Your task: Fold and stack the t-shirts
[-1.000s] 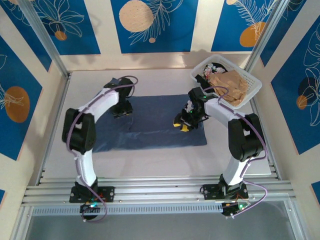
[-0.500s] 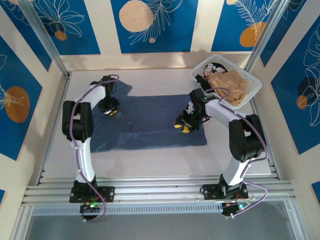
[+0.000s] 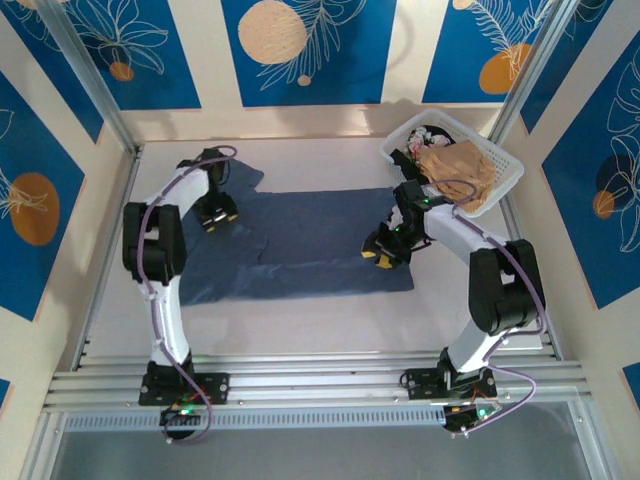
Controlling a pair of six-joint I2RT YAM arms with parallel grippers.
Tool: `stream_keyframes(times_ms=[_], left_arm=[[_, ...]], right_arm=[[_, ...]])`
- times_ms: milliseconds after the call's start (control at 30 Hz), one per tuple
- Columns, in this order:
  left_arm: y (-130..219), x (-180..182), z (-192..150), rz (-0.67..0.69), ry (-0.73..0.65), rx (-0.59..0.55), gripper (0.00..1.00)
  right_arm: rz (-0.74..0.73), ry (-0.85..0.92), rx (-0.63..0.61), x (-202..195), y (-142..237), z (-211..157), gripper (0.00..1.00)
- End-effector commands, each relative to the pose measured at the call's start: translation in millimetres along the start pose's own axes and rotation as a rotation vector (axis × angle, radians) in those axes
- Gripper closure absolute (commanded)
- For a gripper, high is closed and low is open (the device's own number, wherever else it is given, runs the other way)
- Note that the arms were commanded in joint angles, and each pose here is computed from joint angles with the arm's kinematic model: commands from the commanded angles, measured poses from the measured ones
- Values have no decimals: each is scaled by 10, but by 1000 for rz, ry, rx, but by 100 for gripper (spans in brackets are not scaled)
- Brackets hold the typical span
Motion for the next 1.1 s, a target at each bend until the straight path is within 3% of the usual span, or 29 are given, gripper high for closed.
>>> stream_keyframes(times_ms=[0,100,300,467,633,867,1067], left_arm=[[631,399,-12,2,43,-119,42],[674,719,-297,1,109,-42,48],[336,1186,-744,6,266,142,65],[43,1427,-798,63,362,194,67],[-158,1735,-934,213,418,234,67],[-100,2084,-1138,283,518,206,67],[6,2240,-1193,296,541,217,67]], right_arm=[[-55,-50,-45,-154,86,-9,58],[-91,-102,-35,-278,41,-10,60],[-172,-171,-6,-420,-114,5,64],[-285,-210,35,-576,-268,68,65],[-425,-273,116,-752,-401,58,66],[-504,-303,202,-852,-416,-199,66],[-488,-309,257,-845,-370,-543,65]])
Point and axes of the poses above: each hand's point on the last joint's axis, 136 mm out from that joint toward the fingers, its own y axis back along the fingers, its own x axis along the line the jaws close on, z = x × y, the point moved 6 cm from there along y, back along the fingers, and after that the axes turned 3 degrees about y, right-handed, at the moved point
